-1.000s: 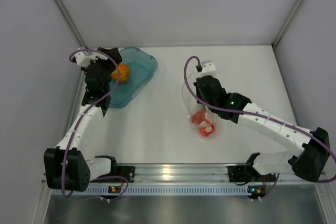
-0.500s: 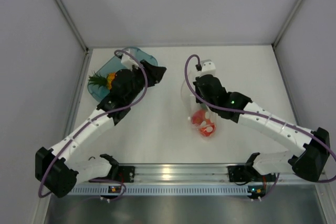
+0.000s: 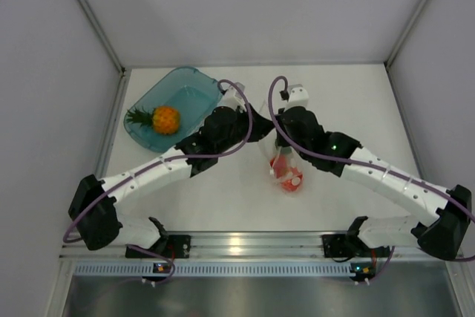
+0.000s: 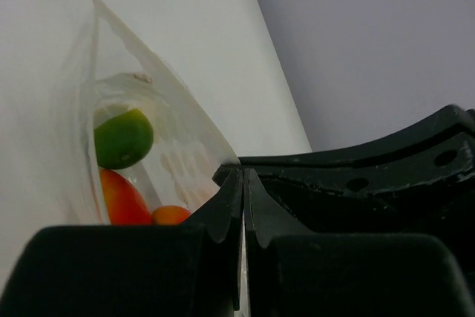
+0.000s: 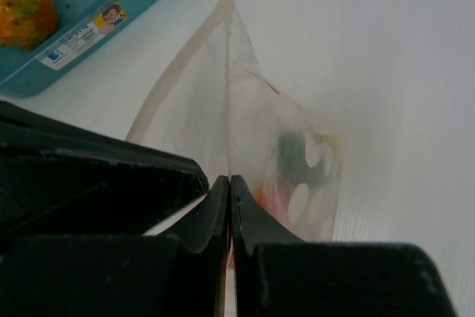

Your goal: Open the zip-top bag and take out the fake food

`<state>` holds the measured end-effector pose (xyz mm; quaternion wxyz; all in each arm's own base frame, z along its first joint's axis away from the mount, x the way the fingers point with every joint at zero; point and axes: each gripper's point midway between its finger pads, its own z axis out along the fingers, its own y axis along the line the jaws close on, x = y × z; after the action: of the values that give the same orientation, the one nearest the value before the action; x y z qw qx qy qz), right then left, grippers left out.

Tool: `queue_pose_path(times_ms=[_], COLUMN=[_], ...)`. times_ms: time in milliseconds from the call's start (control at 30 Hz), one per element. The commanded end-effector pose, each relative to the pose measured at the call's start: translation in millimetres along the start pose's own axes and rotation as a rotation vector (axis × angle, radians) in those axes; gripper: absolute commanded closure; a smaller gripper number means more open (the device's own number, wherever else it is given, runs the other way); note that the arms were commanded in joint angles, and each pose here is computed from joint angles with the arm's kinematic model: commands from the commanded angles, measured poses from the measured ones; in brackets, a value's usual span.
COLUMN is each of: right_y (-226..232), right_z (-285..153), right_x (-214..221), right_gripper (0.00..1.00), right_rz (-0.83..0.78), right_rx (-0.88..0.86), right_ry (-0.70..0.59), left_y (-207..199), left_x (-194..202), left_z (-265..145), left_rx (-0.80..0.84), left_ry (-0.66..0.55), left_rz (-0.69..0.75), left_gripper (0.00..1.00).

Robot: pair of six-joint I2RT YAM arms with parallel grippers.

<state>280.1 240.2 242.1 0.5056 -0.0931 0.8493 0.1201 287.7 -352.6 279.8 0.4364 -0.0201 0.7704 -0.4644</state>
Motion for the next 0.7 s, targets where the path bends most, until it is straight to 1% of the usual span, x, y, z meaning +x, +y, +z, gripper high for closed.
queue_pose_path(times_ms=[0,33,200,400,500,533,567,667], right_y=[8.3,8.0,7.3,2.9,0.0,-3.9,-5.9,-16.0], right_z=[-16.4,-17.3,-22.8,-26.3,-29.8,-30.7,-31.6,-36.8], right_x=[-34.9,-35.4,-40.0,-42.1,-44.8,-46.7,-43.8,-54.1], right_gripper=[1.0,1.0,1.0,1.0,1.0,1.0,1.0,1.0], right_rz=[0.082,0.083,0.071,0.046,0.0,-0.03,-0.058,-0.125], right_rx=[-0.037,-0.039,-0.046,-0.035,-0.025,-0.005,0.006,0.083], right_ry=[-0.112,-0.116,-0.134,-0.149,-0.157,-0.164,-0.152,-0.161], left_y=[-20.4,-19.6,8.9,32.2,45.4,54.0,58.8,77.5], left_x=[7.1,14.2,43.3,60.8,64.2,67.9,66.4,73.7], left_z=[3.3,4.5,16.4,22.5,24.7,21.8,22.0,13.6], left_rx=[0.047,0.041,-0.034,-0.103,-0.172,-0.214,-0.243,-0.327], left_ry=[-0.006,0.004,0.057,0.078,0.095,0.114,0.109,0.15], left_rz=[-0.022,-0.021,-0.013,0.016,0.06,0.079,0.095,0.145], left_gripper=[0.97,1.0,1.0,1.0,1.0,1.0,1.0,1.0])
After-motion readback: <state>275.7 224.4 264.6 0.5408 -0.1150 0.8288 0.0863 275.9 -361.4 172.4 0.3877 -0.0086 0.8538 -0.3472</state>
